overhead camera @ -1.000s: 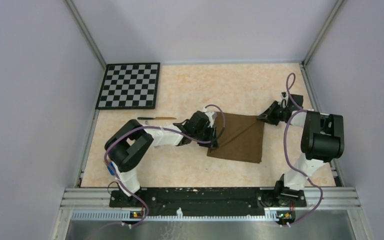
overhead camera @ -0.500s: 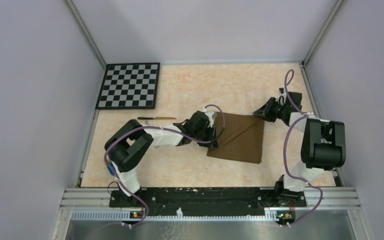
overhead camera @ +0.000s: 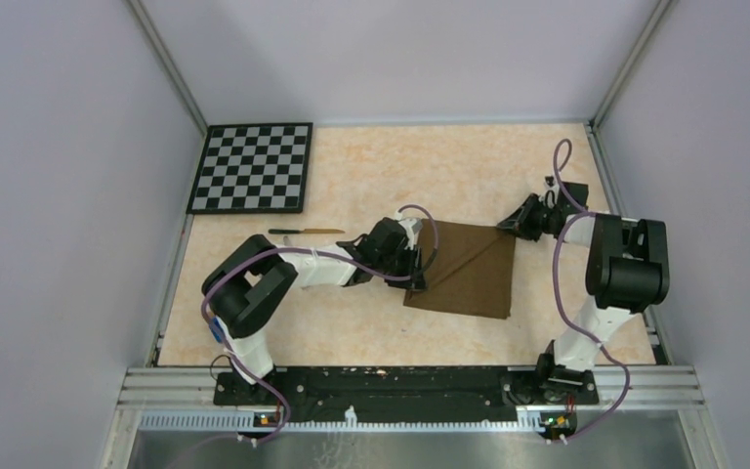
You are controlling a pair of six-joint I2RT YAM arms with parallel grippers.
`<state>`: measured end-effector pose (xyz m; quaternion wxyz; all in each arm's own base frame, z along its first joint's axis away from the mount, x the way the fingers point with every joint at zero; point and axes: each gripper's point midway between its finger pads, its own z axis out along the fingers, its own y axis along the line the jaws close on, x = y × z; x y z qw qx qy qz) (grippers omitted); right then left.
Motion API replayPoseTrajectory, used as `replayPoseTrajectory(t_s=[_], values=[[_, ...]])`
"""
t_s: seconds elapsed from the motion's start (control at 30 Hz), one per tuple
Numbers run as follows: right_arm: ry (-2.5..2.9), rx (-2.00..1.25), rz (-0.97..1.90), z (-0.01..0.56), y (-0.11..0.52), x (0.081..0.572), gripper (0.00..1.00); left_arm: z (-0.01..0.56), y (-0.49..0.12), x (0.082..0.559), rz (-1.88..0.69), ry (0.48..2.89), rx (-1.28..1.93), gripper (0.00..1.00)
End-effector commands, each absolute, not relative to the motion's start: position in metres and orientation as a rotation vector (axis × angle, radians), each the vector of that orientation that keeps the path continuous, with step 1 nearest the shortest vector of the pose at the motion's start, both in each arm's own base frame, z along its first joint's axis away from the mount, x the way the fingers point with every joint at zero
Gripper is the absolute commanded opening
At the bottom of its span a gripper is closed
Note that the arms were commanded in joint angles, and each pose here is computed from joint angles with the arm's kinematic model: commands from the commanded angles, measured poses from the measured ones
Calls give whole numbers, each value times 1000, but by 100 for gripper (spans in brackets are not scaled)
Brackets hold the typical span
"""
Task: Fold the napkin into a case and place the utensils inside
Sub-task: Smooth out the upper triangle-folded napkin at the center of the board, then rotate the upper triangle-folded napkin at the center of the board.
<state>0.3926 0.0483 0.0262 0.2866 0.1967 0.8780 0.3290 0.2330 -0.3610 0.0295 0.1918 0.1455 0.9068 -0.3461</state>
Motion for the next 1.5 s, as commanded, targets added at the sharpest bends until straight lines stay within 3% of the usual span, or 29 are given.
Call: replayPoseTrajectory(t_s=[0.0, 0.07, 0.2, 0.47, 0.63, 0.77, 0.97, 1.17, 1.23, 1.37, 1.47], values=[[2342, 386, 774, 47, 55, 413, 18, 30, -334, 201, -905, 2691, 435, 41], [2344, 340, 755, 69, 65, 410, 24, 70, -346, 204, -1001, 2608, 448, 54], [2376, 295, 670, 97, 76, 391, 35, 117, -350, 213, -1039, 2501, 455, 66], [2463, 266, 832, 96, 108, 313, 45, 74, -339, 214, -909, 2604, 481, 76], [2536, 326, 804, 77, 104, 280, 50, 42, -329, 212, -824, 2675, 464, 72], [2572, 362, 764, 54, 99, 266, 45, 22, -324, 204, -830, 2710, 433, 56], [2608, 333, 662, 29, 94, 276, 41, -2, -318, 186, -881, 2780, 305, 33], [2632, 209, 598, 13, 106, 299, 40, -1, -321, 163, -992, 2760, 146, 24], [2637, 156, 587, 12, 114, 308, 40, 2, -321, 156, -1003, 2750, 91, 24], [2651, 95, 547, 19, 121, 316, 40, 9, -310, 152, -991, 2722, 3, 36], [2618, 25, 413, 43, 118, 315, 43, 30, -298, 154, -977, 2655, -2, 53]])
